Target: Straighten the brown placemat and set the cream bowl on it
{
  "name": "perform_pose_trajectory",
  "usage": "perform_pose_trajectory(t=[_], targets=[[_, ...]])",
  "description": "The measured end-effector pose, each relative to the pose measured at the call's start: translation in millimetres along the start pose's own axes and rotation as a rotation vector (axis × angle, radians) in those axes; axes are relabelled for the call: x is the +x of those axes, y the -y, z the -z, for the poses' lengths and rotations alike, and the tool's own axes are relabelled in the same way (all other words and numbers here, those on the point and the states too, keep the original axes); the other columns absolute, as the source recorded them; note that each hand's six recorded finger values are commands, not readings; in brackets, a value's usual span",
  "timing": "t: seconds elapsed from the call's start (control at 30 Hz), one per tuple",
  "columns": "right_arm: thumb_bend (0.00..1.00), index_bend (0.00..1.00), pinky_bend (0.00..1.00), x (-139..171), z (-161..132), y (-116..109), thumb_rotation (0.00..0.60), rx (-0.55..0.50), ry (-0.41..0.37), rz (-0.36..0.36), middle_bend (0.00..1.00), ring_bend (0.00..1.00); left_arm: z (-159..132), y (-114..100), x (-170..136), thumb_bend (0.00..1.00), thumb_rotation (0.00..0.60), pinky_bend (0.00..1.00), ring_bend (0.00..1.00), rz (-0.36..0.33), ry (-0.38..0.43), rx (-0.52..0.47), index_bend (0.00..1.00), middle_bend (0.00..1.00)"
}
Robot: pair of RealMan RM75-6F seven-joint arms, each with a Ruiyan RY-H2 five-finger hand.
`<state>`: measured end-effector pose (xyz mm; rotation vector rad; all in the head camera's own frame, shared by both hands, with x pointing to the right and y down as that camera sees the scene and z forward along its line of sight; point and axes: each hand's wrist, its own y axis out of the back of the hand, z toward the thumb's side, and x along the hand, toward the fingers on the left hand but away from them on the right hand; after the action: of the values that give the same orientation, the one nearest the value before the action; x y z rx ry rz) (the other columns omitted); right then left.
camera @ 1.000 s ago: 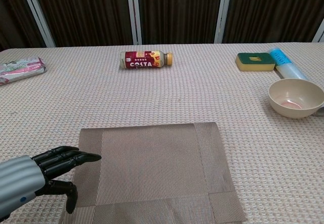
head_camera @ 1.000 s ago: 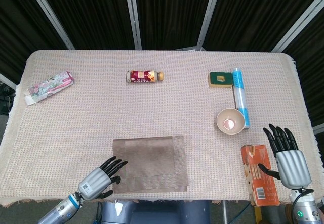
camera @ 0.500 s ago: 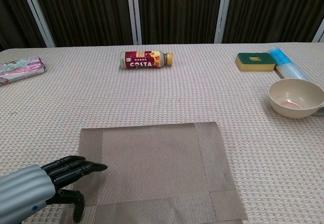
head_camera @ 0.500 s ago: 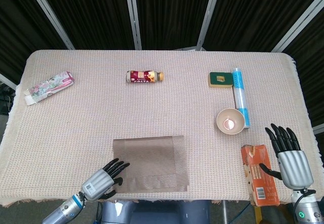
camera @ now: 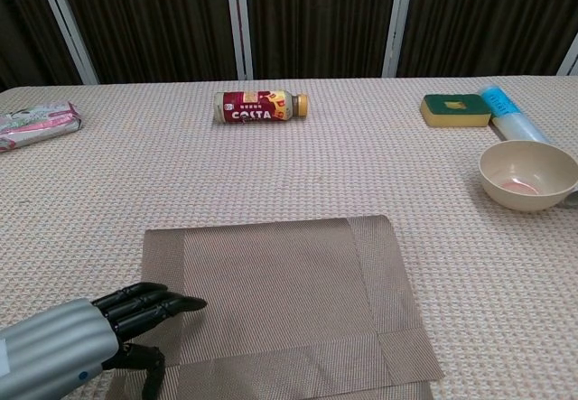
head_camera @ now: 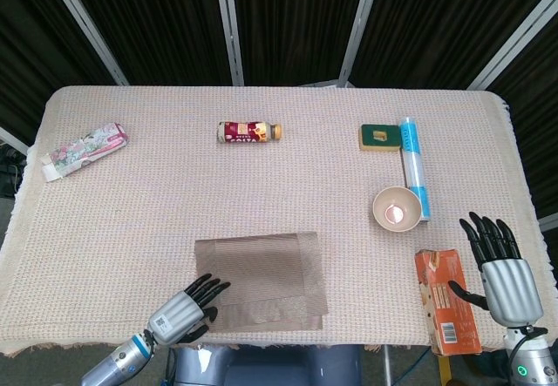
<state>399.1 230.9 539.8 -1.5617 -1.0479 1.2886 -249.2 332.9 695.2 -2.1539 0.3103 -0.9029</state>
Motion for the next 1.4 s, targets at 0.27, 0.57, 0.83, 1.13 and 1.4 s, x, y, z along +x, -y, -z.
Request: perform_pose_trajectory(t=[0.27, 0.57, 0.83, 1.13, 1.4], targets=[[0.00, 0.00, 0.00, 1, -1, -1, 0.600, -0.002, -0.005, 0.003, 0.00, 0.00, 2, 1, 0, 0.42, 0.600, 0.00, 0.00, 0.002, -0.011, -0.008, 0.69, 0.00], [0.00, 0.00, 0.00, 1, -1, -2, 0.600, -0.002, -0.005, 0.005, 0.00, 0.00, 4, -11, 6, 0.45, 0.600, 0.00, 0.00, -0.031, -0.017, -0.033, 0.74, 0.00], [0.00, 0.00, 0.00, -1, -1, 0, 0.600, 0.003, 0.000, 0.002, 0.00, 0.00, 9, -64, 35, 0.45, 0.600, 0.00, 0.00, -0.159, -0.037, -0.090, 0.76, 0.00], [0.00, 0.00, 0.00, -7, 3, 4, 0.600, 0.012, 0.029, -0.003, 0.00, 0.00, 53, -151, 88, 0.47, 0.600, 0.00, 0.00, -0.296, -0.169, -0.208, 0.77, 0.00], [0.00, 0.00, 0.00, -14, 16, 9, 0.600, 0.038, 0.080, -0.013, 0.00, 0.00, 128, -215, 113, 0.48, 0.600, 0.00, 0.00, -0.367, -0.372, -0.364, 0.77, 0.00]])
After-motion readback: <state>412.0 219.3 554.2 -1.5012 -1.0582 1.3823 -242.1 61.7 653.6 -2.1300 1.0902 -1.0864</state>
